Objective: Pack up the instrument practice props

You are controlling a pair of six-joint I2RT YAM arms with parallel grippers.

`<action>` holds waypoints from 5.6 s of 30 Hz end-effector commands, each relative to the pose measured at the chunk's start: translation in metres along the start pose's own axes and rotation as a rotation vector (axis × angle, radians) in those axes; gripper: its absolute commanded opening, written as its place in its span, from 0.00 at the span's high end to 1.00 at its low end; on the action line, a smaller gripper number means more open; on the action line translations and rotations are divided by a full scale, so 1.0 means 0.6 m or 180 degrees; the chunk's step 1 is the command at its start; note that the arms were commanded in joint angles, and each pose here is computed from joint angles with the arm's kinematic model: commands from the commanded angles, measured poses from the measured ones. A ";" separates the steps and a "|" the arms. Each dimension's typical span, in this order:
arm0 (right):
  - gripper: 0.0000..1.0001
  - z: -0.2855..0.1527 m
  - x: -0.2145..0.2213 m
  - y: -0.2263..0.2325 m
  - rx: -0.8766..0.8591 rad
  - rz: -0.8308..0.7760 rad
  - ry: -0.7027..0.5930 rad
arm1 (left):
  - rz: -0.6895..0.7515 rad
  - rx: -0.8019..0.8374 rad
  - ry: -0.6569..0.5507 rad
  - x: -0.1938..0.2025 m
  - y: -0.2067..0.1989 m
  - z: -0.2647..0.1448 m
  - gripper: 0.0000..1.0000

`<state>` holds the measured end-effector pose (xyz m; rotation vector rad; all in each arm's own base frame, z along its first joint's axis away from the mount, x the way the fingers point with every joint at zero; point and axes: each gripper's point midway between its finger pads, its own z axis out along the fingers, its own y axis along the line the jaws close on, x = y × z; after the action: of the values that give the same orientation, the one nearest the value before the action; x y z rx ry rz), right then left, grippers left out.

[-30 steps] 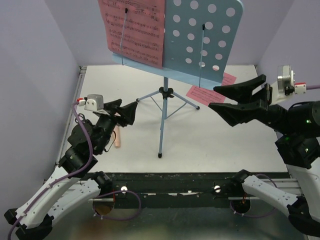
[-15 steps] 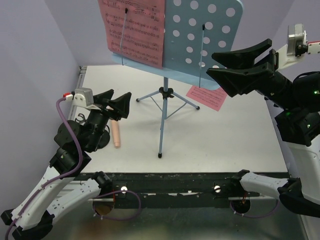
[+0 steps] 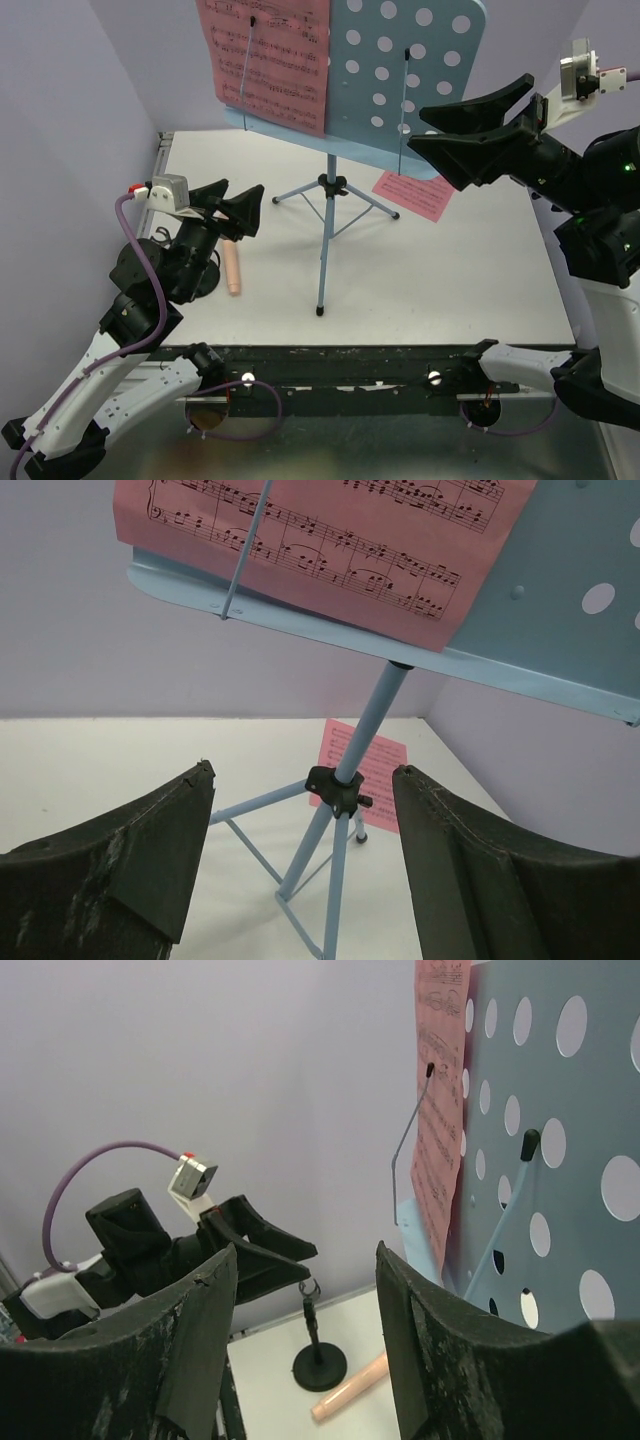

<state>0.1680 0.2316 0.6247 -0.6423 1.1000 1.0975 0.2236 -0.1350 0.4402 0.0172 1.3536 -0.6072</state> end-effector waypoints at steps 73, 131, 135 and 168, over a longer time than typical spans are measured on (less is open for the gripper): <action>0.33 0.142 0.212 -0.065 0.1809 -0.0735 0.0142 | -0.0110 0.0706 -0.0265 -0.157 0.001 0.123 0.20; 0.95 0.204 0.248 -0.150 0.2067 -0.0694 -0.0117 | 0.0162 0.1097 -0.0408 -0.198 -0.017 0.180 0.28; 0.99 0.203 0.247 -0.148 0.2058 -0.0699 -0.0110 | 0.0182 0.1129 -0.0422 -0.205 -0.021 0.182 0.27; 0.99 0.206 0.258 -0.153 0.2054 -0.0785 -0.0014 | 0.0684 0.0958 -0.0187 -0.182 -0.016 0.238 0.66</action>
<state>0.3049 0.3620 0.5115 -0.2435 1.2614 0.4848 0.3440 -0.1529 0.5644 0.3823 1.2106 -0.6528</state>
